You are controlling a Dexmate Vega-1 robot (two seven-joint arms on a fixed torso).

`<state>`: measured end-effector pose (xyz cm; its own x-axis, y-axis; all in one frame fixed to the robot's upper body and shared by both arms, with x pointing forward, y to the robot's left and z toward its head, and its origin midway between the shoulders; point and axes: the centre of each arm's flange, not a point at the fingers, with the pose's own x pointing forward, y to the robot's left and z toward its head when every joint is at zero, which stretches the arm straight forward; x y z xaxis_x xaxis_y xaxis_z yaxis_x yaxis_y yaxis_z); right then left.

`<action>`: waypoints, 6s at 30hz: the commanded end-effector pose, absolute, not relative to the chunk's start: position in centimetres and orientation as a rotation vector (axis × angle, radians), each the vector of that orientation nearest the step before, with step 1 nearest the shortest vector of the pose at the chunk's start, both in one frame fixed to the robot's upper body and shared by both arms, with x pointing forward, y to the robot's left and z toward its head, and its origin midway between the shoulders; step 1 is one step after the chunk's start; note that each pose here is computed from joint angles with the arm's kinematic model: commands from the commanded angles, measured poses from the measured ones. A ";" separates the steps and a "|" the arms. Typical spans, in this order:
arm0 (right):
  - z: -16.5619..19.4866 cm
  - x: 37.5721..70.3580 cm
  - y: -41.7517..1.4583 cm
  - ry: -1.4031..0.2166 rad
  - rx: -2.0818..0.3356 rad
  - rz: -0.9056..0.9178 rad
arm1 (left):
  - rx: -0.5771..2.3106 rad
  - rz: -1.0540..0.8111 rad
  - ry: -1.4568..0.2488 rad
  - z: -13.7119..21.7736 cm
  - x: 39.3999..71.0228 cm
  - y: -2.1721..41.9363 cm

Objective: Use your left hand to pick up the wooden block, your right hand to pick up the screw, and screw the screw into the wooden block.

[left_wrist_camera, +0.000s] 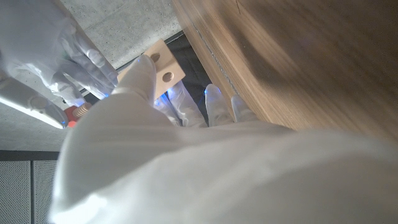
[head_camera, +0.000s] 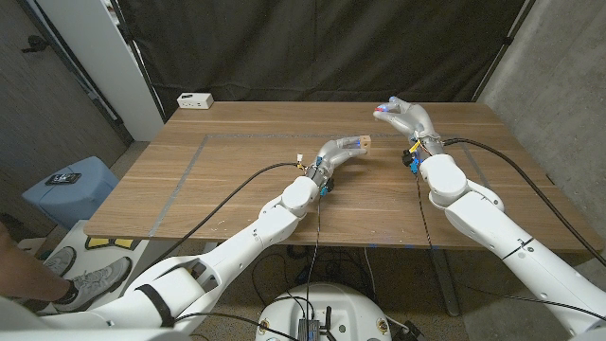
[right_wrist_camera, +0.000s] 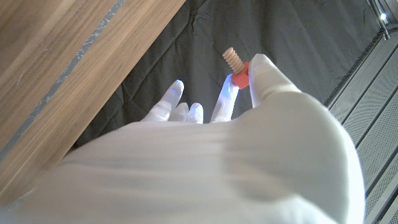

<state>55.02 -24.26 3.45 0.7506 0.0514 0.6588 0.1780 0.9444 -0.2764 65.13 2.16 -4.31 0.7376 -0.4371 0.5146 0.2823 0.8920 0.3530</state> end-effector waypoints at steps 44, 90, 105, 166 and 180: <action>1.7 55.6 -22.5 -0.708 -0.370 -0.088 | 0.285 -0.408 -0.621 -4.5 64.8 1.8; 0.3 56.7 -22.3 -0.665 -0.390 -0.094 | 0.283 -0.412 -0.615 -4.3 65.5 1.7; 0.0 57.0 -22.3 -0.659 -0.404 -0.088 | 0.284 -0.412 -0.614 -4.2 65.5 1.6; -0.9 57.3 -22.5 -0.640 -0.404 -0.093 | 0.289 -0.416 -0.615 -4.3 65.3 1.6; -1.1 57.3 -22.6 -0.643 -0.405 -0.092 | 0.289 -0.420 -0.615 -4.3 65.2 1.5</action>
<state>57.33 -22.57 -0.98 0.8012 0.0405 0.5970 0.2064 0.9178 -0.3393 65.31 1.64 -4.36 0.7395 -0.4568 0.4944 0.2891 0.8788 0.3796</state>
